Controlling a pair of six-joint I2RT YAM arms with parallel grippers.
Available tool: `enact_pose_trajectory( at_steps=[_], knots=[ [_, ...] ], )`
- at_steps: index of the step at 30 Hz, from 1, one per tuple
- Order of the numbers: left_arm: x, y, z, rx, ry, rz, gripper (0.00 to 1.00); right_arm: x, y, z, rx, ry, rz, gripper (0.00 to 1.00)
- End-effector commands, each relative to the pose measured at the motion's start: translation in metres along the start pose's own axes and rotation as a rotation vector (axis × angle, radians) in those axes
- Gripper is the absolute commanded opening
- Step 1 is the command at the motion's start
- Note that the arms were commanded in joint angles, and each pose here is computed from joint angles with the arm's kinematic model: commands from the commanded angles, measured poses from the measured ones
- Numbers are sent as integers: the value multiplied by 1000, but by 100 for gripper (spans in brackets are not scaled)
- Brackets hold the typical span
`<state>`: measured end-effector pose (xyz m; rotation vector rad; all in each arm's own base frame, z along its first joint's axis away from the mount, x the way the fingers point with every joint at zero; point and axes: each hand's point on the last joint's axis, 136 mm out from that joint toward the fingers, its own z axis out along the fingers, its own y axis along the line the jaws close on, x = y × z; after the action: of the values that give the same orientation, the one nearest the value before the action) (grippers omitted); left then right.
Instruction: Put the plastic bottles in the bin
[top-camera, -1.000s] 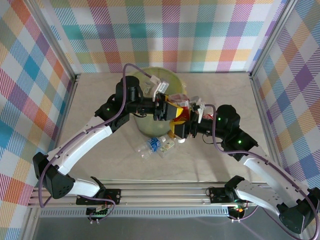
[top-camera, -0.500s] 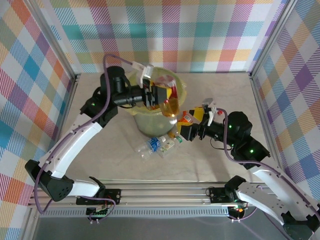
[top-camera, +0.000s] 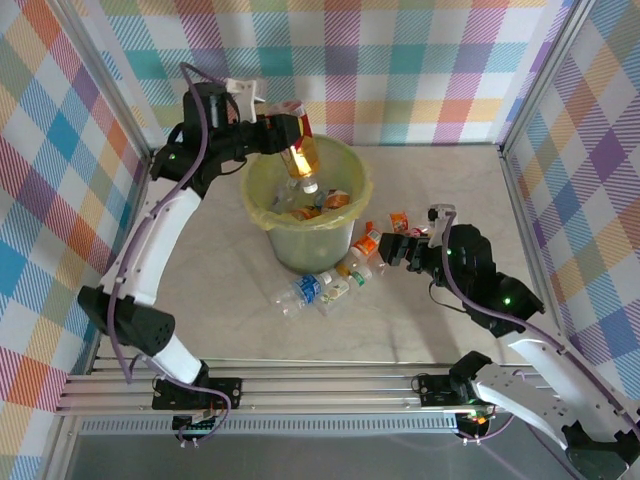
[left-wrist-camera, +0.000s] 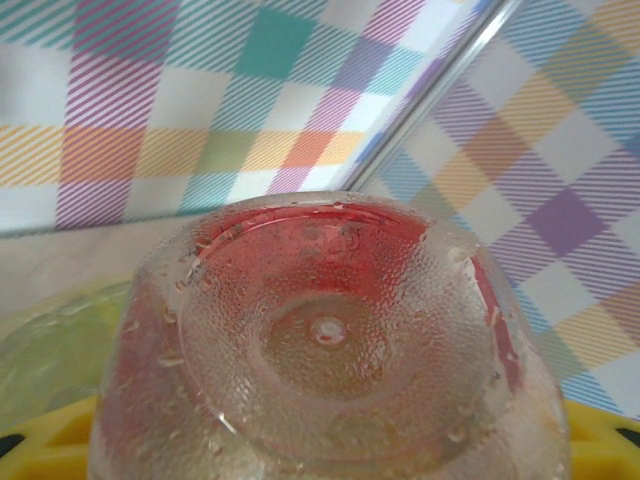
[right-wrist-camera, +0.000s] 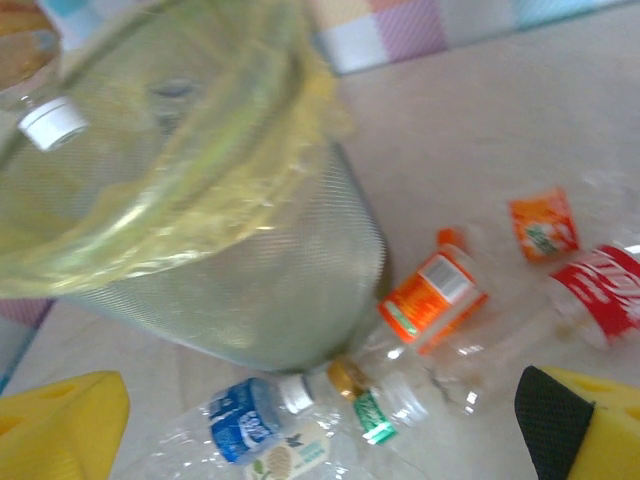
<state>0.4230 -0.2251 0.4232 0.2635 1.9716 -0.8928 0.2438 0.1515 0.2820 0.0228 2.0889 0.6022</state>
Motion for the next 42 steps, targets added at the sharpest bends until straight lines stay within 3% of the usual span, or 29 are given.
enact_pose_trajectory(
  at_steps=[1, 13, 18, 25, 32, 42],
  knots=[
    [3, 14, 5, -36, 47, -12, 50, 1, -25, -4, 160, 16, 63, 100],
    [40, 27, 52, 71, 230, -107, 55, 9, -36, 4, 224, 54, 67, 100],
    [41, 17, 65, 174, 242, -188, 54, 11, -37, 6, 226, 54, 70, 100],
    [50, 7, 75, 213, 250, -229, 55, 12, -39, 8, 227, 52, 71, 100],
    [72, 13, 77, 157, 284, -206, 64, 13, -41, 9, 241, 56, 71, 100],
    [80, 28, 71, 42, 290, -157, 86, 16, -57, 11, 333, 67, 90, 100]
  ],
)
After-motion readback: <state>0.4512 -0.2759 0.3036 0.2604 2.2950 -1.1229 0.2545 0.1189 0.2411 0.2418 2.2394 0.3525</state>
